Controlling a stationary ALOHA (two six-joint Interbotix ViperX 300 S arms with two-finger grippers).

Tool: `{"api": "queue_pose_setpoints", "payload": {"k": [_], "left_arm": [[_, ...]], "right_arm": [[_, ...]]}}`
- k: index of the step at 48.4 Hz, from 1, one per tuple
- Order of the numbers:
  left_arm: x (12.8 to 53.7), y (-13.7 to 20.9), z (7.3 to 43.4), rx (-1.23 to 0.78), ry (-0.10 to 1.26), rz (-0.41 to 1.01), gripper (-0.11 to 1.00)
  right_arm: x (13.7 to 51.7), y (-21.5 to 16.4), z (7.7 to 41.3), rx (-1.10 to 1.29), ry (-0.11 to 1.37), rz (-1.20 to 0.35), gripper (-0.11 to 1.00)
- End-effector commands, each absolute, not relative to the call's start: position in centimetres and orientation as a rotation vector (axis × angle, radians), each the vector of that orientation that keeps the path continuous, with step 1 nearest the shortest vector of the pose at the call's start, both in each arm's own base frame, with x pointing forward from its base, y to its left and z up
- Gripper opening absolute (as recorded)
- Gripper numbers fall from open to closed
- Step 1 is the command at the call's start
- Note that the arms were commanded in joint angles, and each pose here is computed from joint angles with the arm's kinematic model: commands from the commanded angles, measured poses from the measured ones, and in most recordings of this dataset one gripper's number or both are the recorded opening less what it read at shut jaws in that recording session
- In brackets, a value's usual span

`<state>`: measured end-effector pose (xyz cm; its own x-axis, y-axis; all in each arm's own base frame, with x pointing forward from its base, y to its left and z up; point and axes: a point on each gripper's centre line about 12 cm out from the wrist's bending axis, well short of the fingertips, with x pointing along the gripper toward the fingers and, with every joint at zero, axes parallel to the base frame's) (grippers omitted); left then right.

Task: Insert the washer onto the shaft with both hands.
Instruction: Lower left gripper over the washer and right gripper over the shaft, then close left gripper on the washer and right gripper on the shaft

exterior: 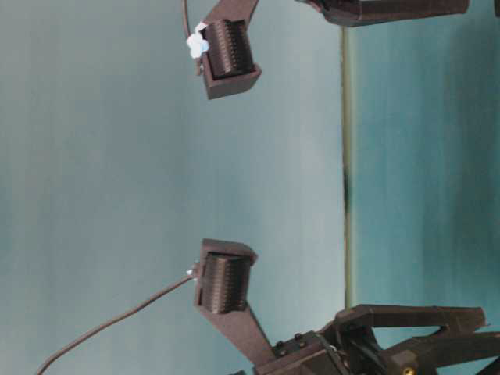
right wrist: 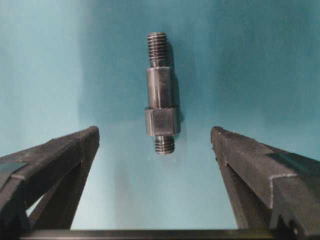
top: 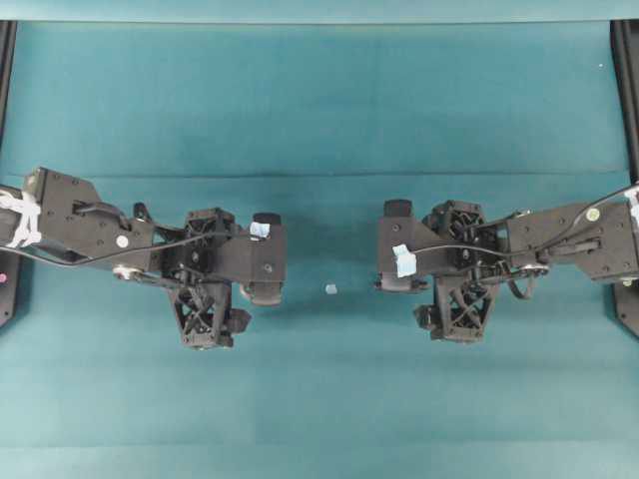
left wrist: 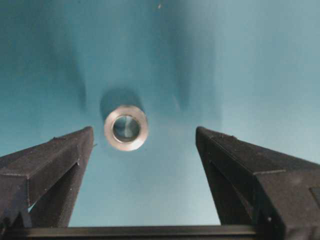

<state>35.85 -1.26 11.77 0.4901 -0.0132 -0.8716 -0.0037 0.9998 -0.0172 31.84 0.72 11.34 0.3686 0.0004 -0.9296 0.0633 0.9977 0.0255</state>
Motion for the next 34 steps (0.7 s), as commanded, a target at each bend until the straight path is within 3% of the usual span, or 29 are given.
{"api": "queue_pose_setpoints", "payload": {"k": [1,34], "left_arm": [[36.3,-1.3,12.0,-0.014,1.043,-0.009,0.92],[36.7,0.0,11.4,-0.019,1.044,0.015,0.92]], "right_arm": [[32.2,0.8,11.5,0.051,1.173,-0.032,0.83],[32.4,0.8,10.3,0.049,1.173,-0.030,0.83]]}}
